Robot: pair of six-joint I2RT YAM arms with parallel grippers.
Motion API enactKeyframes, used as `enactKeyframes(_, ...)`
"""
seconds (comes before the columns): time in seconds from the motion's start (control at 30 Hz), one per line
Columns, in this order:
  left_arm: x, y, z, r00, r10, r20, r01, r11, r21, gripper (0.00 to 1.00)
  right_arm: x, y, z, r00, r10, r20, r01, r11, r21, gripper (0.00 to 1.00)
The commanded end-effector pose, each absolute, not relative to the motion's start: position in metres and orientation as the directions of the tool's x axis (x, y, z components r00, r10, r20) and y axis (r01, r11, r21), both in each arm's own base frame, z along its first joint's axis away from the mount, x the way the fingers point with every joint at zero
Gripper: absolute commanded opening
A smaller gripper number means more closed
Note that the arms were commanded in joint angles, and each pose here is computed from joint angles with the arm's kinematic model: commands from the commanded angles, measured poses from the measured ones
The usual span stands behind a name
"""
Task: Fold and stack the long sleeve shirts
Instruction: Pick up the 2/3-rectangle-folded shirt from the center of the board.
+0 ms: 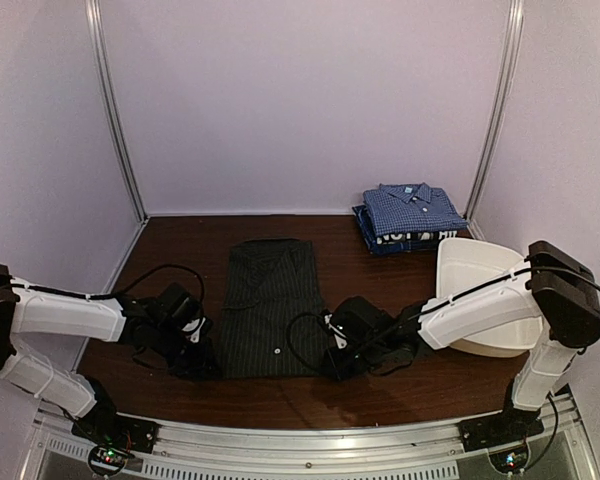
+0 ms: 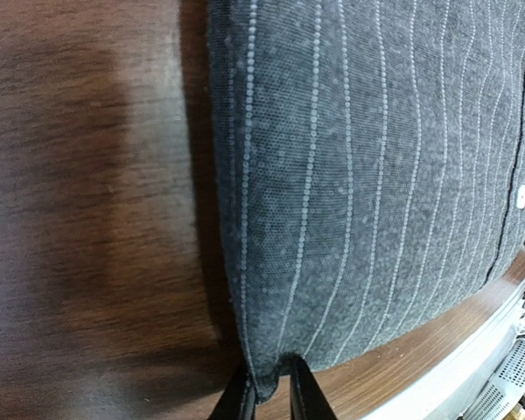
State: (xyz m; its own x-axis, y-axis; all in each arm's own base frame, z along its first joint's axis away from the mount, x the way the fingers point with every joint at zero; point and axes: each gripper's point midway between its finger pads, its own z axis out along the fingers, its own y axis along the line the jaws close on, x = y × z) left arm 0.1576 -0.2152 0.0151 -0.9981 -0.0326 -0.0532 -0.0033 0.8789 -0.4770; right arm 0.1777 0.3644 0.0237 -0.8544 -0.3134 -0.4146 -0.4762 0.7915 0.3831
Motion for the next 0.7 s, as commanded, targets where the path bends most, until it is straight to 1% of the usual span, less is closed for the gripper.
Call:
enactKeyframes(0.0,0.1492,-0.209,0.0075,-0.999,-0.029,-0.036,-0.009,0.892,-0.453,0.15,0.1586,0.341,-0.0001,-0.879,-0.347,-0.326,-0.451,0.825,0.339,0.25)
enactKeyframes(0.33,0.1482,-0.2086,0.0068,-0.999,-0.031,-0.033,-0.013,0.892,-0.451,0.1,0.1571,0.3316,-0.0016,-0.887,-0.328,-0.324,-0.431,0.84,0.33,0.27)
enactKeyframes(0.57,0.1501,-0.2104,0.0078,-0.999,-0.026,-0.037,-0.006,0.892,-0.452,0.06,0.16,0.3368,0.0002,-0.885,-0.323,-0.336,-0.433,0.835,0.339,0.25)
enactKeyframes(0.67,0.1505,-0.2106,0.0085,-0.999,-0.026,-0.039,-0.006,0.891,-0.454,0.05,0.1619,0.3388,0.002,-0.883,-0.321,-0.343,-0.435,0.835,0.338,0.22)
